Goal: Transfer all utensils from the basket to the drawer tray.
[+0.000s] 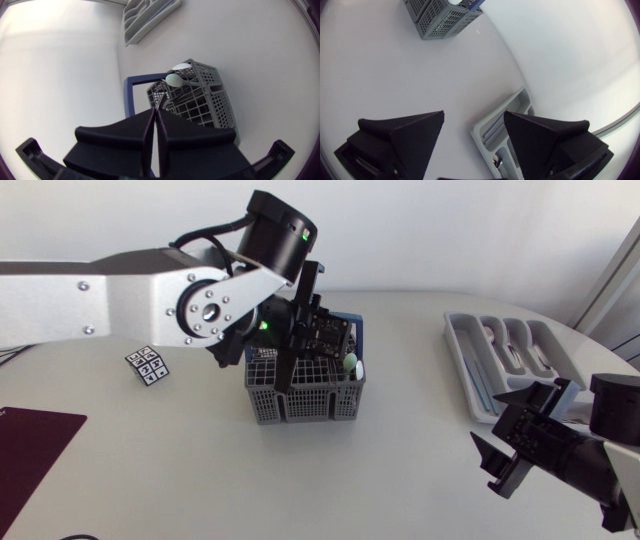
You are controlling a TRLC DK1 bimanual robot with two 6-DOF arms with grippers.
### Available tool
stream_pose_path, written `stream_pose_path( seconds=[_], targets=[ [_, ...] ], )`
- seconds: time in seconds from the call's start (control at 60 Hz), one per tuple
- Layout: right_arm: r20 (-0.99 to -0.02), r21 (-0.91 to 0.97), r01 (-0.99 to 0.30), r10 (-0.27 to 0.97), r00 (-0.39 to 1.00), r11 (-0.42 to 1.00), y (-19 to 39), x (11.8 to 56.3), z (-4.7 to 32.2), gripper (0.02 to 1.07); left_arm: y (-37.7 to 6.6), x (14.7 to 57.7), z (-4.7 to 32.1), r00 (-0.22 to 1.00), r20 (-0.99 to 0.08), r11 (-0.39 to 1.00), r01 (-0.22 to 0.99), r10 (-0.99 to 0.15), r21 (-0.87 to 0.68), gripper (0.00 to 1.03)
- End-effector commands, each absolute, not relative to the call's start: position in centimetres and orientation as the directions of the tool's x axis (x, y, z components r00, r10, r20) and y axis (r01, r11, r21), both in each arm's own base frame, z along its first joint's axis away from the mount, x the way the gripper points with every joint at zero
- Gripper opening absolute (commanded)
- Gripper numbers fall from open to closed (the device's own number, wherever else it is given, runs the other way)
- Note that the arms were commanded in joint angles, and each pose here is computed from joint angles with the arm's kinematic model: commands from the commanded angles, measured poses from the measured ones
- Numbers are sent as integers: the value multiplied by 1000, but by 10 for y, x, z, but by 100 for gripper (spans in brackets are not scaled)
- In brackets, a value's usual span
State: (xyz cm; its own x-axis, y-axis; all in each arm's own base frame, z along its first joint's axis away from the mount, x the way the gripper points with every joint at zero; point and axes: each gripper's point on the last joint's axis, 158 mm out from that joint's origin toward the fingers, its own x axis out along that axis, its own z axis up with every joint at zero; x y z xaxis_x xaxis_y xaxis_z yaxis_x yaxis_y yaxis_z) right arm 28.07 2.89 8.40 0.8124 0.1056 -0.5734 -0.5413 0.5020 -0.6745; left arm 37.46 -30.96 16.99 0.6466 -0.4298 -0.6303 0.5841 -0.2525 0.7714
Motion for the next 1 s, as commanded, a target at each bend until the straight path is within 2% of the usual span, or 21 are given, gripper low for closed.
stream_pose_path(
  seconds=[0.0,0.183,0.333,0.467,0.617,0.767,0.983],
  targets=[
    [-591,-656,-553,107,800,513,32,274,76,89,-309,376,213,689,-567,-230,525,-451,820,4],
    [-571,-653,-542,127,811,529,39,273,88,89,-309,359,246,678,-565,-172,558,-470,812,4],
    [-547,-633,-526,153,823,568,47,273,103,89,-309,342,275,662,-570,-32,639,-486,769,4],
    [-521,-605,-522,198,831,600,61,271,119,89,-313,331,280,643,-586,90,708,-493,700,4],
    [-497,-544,-539,271,824,643,84,266,139,89,-317,319,270,610,-624,231,780,-488,582,4],
    [-454,-481,-551,344,822,682,107,263,163,89,-332,305,239,541,-703,345,840,-461,420,4],
    [-423,-446,-568,396,815,692,141,263,178,89,-358,296,211,434,-771,447,868,-466,218,4]
  ],
)
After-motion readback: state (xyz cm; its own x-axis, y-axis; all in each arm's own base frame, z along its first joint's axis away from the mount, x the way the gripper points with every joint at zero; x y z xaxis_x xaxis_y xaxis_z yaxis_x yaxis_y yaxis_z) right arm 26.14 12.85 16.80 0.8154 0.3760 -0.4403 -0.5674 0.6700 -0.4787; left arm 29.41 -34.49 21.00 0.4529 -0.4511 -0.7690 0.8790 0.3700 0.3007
